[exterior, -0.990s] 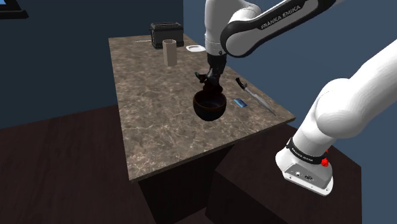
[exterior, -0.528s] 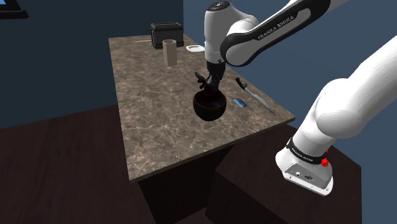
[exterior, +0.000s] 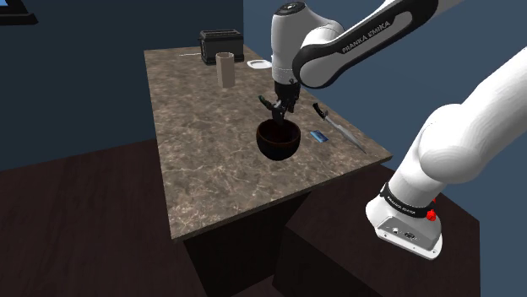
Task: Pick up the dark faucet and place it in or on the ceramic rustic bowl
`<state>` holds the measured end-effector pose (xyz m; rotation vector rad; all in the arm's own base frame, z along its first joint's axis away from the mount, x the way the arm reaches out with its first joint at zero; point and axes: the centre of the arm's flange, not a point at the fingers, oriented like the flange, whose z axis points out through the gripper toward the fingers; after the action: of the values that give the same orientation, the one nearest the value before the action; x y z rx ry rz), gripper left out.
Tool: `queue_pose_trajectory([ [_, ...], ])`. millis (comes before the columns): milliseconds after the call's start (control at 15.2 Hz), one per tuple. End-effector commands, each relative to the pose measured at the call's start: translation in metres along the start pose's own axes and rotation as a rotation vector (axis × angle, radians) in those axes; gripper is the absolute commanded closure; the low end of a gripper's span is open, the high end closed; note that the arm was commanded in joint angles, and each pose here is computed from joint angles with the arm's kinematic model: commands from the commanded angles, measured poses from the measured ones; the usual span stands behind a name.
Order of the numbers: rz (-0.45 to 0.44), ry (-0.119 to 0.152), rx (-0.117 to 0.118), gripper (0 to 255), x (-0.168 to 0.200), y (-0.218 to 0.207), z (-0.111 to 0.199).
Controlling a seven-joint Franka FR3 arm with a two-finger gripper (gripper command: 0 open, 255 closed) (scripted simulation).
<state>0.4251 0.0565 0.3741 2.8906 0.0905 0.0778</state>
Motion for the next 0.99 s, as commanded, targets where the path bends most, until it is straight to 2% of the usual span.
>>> queue_pose_trajectory([
  [0, 0.000, 0.000, 0.000, 0, 0.000, 0.000, 0.000],
  [198, 0.000, 0.000, 0.000, 0, 0.000, 0.000, 0.000],
  [462, 0.000, 0.000, 0.000, 0, 0.000, 0.000, -0.050],
  [924, 0.000, 0.000, 0.000, 0, 0.000, 0.000, -0.050],
])
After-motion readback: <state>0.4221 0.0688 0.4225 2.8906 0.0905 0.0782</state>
